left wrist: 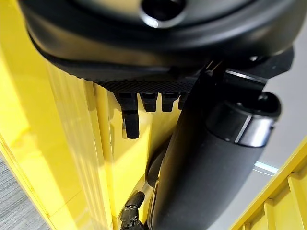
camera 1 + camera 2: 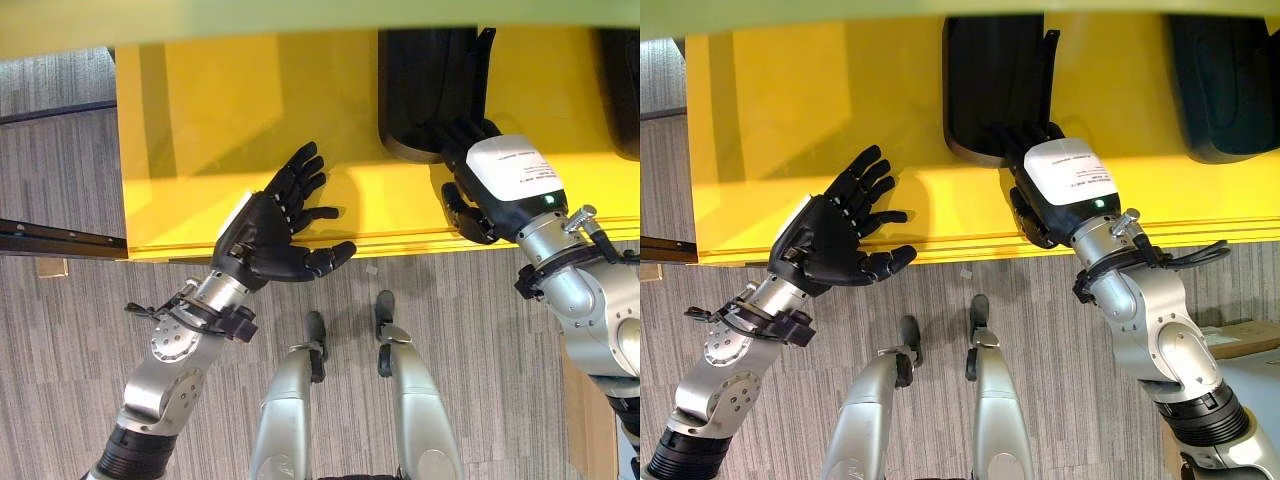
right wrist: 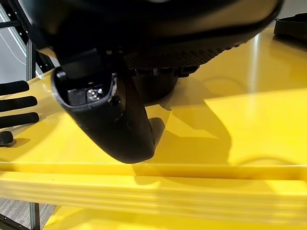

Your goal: Move parts from the plastic box to the shelf.

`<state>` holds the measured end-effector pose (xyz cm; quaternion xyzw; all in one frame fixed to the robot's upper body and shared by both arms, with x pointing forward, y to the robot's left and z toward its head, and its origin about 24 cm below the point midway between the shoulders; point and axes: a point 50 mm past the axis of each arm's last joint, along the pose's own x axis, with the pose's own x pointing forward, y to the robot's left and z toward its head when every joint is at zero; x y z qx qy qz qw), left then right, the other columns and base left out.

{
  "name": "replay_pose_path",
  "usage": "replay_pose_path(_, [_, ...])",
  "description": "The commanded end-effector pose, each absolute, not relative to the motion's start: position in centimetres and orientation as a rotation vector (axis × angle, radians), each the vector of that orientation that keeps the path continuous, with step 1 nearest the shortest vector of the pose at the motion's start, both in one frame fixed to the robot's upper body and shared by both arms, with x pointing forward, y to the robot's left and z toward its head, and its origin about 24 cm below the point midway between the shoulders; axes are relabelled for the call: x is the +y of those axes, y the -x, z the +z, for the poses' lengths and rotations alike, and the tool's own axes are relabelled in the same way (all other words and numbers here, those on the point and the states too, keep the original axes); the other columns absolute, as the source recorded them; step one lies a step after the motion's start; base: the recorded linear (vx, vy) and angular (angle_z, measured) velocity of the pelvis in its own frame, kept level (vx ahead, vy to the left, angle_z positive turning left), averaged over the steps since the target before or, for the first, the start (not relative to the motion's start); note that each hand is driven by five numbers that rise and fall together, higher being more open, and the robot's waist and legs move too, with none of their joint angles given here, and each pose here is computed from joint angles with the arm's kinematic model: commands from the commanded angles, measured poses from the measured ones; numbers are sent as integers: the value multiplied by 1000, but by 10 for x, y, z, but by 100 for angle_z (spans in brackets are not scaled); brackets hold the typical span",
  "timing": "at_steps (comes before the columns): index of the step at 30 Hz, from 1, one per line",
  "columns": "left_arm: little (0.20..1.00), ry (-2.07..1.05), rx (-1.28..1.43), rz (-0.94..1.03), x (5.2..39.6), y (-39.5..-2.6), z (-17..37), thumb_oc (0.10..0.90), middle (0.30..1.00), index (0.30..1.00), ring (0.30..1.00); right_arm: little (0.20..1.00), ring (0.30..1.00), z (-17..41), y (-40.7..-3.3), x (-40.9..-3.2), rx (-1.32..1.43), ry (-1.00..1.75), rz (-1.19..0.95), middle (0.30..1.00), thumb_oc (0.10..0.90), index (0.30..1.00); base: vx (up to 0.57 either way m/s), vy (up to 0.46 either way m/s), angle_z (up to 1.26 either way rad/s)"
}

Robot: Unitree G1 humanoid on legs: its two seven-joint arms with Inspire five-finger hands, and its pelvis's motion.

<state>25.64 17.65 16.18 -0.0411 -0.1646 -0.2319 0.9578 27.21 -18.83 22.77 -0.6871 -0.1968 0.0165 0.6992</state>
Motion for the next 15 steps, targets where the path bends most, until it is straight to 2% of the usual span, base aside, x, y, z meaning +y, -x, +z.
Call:
replay_pose_path(1, [1000, 73, -301, -438, 189, -243, 153, 900, 1000, 1000, 1000, 1000, 1000, 235, -273, -214, -338, 1665, -74, 1000, 900, 1000, 0, 0, 0])
replay_pose_path(9, [1000, 77, -301, -437, 190, -243, 152, 900, 1000, 1000, 1000, 1000, 1000, 236, -270, -216, -351, 1693, -109, 1000, 900, 1000, 0, 0, 0])
replay_pose_path(15, [1000, 81, -301, -436, 187, -244, 152, 900, 1000, 1000, 1000, 1000, 1000, 254, -265, -211, -616, 1510, -251, 1000, 900, 1000, -1, 10, -1])
